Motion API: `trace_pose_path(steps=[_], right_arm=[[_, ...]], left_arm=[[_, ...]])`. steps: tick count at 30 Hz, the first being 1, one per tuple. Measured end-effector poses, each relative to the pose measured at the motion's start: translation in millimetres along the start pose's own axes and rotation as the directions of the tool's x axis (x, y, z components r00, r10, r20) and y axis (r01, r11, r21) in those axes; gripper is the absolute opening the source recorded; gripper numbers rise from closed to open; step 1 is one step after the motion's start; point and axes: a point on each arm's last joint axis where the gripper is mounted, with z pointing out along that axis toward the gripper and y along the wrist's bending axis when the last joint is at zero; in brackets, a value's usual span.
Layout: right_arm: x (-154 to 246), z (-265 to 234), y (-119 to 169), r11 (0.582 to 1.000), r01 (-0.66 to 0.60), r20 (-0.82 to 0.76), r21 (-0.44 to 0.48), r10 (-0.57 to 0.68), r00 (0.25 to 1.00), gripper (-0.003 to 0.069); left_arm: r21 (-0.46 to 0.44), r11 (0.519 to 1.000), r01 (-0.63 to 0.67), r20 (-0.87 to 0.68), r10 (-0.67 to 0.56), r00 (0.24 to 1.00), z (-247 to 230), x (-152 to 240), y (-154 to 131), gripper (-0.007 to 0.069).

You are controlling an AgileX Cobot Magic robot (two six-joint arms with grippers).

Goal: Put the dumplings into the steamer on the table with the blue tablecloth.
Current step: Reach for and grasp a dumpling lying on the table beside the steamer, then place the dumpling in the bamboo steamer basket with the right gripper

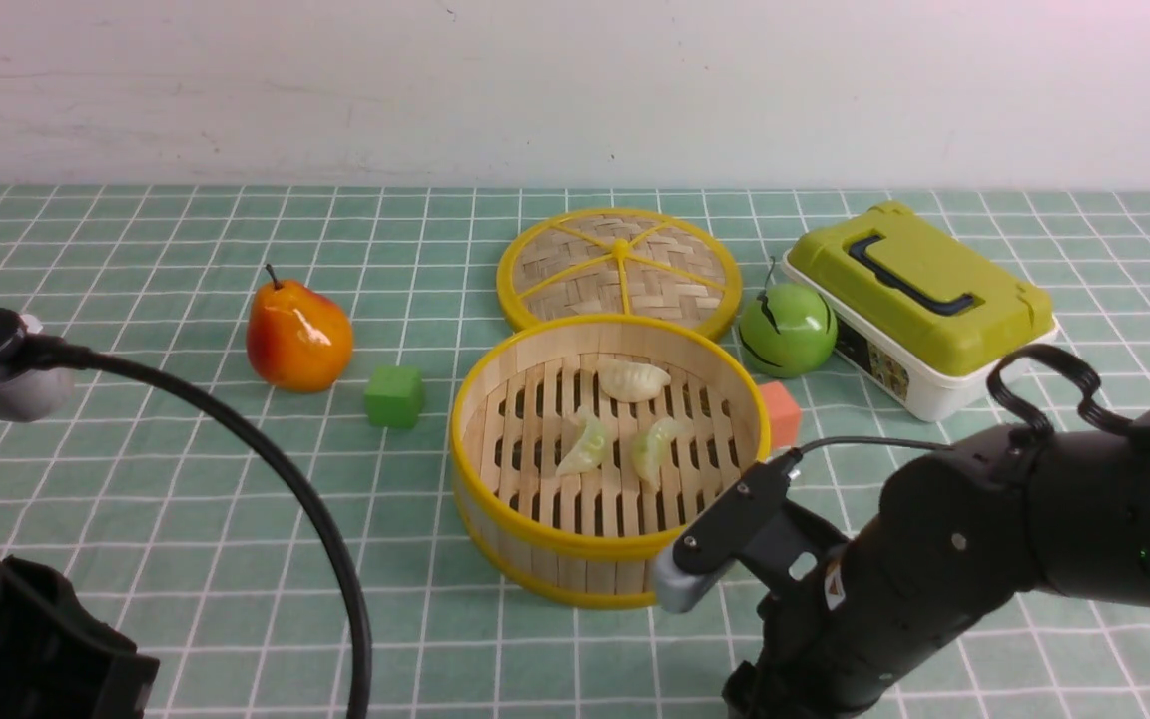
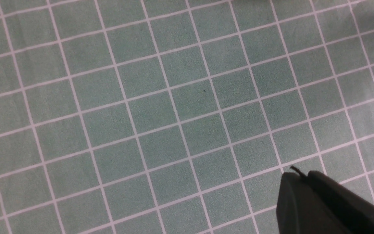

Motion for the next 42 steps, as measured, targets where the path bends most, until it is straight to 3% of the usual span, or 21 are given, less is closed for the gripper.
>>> trace_pose_path(steps=[8,13,17,20,27,32,35,39,42], right_arm=[[1,1,-2,0.999,0.036,-0.029,0.012,-0.036,0.999,0.0183],[-25,-38,1,0.998,0.055,0.032,0.004,-0.055,0.998,0.0188],[-74,-85,1,0.998,0.06,0.192,0.023,-0.063,0.979,0.0188],[-102,-94,-1,0.998,0.057,0.259,0.031,-0.063,0.964,0.0188],[-144,-40,-11,0.999,0.041,0.224,0.019,-0.044,0.974,0.0188],[-149,6,-16,1.0,0.002,0.141,0.0,-0.002,0.99,0.0189],[-148,16,-17,1.0,-0.006,0.124,-0.002,0.006,0.992,0.0227],[-155,7,-17,1.0,-0.001,0.141,-0.001,0.001,0.99,0.0442],[-161,-13,-15,1.0,-0.001,0.144,-0.009,0.002,0.99,0.0536]], left_arm=[[-0.003,1.0,0.0,-0.007,0.0,1.0,0,1,0,0.0022],[-0.005,1.0,0.0,-0.011,0.0,1.0,0,1,0,0.0028],[-0.005,1.0,0.0,-0.011,0.0,1.0,0,1,0,0.0034],[-0.005,1.0,0.0,-0.011,0.0,1.0,0,1,0,0.0038],[-0.005,1.0,-0.001,-0.012,0.0,1.0,0,1,0,0.0042],[0.0,1.0,0.0,0.005,0.0,1.0,-5,7,2,0.0046],[0.014,1.0,0.001,0.049,-0.001,0.999,-10,16,5,0.0046],[0.044,0.999,0.016,0.166,-0.024,0.986,-20,49,17,0.0047],[0.054,0.998,0.036,0.237,-0.047,0.97,-22,68,24,0.0049]])
